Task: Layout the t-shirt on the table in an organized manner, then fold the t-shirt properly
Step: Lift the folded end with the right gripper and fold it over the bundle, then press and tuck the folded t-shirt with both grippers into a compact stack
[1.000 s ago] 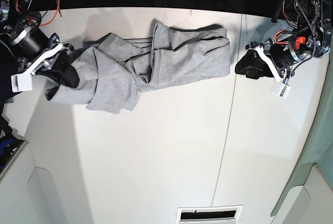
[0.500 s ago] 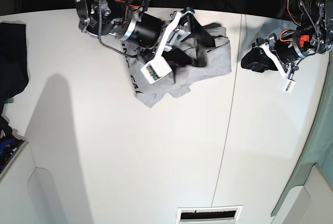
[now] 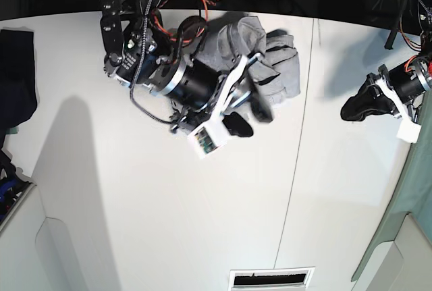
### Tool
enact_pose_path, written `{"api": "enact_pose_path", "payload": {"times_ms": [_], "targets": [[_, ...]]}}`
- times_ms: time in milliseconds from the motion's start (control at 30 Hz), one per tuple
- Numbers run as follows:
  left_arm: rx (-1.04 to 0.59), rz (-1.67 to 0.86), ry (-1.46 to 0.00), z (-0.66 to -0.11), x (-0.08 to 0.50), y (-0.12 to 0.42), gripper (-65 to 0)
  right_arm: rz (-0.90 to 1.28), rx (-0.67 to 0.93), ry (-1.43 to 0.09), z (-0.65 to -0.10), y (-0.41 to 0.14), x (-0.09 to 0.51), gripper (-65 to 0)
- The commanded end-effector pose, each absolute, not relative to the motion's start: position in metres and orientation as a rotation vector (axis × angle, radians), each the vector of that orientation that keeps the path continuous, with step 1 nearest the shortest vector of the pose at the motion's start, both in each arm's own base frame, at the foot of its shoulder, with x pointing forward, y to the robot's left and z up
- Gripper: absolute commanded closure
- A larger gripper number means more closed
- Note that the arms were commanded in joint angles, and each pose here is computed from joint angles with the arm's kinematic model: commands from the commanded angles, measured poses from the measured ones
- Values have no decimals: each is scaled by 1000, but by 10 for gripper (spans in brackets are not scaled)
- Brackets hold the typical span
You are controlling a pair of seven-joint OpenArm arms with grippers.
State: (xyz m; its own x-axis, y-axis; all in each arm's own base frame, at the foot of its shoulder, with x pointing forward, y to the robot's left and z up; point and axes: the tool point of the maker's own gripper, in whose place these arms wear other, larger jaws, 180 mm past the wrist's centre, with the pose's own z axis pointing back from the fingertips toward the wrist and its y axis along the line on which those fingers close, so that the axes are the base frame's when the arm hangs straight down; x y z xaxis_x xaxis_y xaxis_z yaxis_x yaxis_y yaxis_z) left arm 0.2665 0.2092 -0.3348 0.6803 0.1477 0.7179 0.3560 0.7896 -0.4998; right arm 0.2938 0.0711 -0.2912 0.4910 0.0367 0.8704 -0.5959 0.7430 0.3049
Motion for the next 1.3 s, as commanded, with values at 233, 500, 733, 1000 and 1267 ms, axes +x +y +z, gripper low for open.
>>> {"api": "enact_pose_path", "payload": {"times_ms": [233,500,733,1000,1267], "targets": [[-769,-573,-822,-305,233,86,-11,360,563,-982,-318,47,363,0],[-793,-485,-608,-402,205,57,-10,433,596,-753,-390,63,374,0],[-659,-321,-567,-453,251,112,-9,398,584,-651,-427,35,354,0],[-571,-332,-678,-427,334,135,-9,328,725,-579,-428,30,304,0],[-619,-357,-742,-376,370,136,-9,342,750,-704,-390,34,304,0]]}}
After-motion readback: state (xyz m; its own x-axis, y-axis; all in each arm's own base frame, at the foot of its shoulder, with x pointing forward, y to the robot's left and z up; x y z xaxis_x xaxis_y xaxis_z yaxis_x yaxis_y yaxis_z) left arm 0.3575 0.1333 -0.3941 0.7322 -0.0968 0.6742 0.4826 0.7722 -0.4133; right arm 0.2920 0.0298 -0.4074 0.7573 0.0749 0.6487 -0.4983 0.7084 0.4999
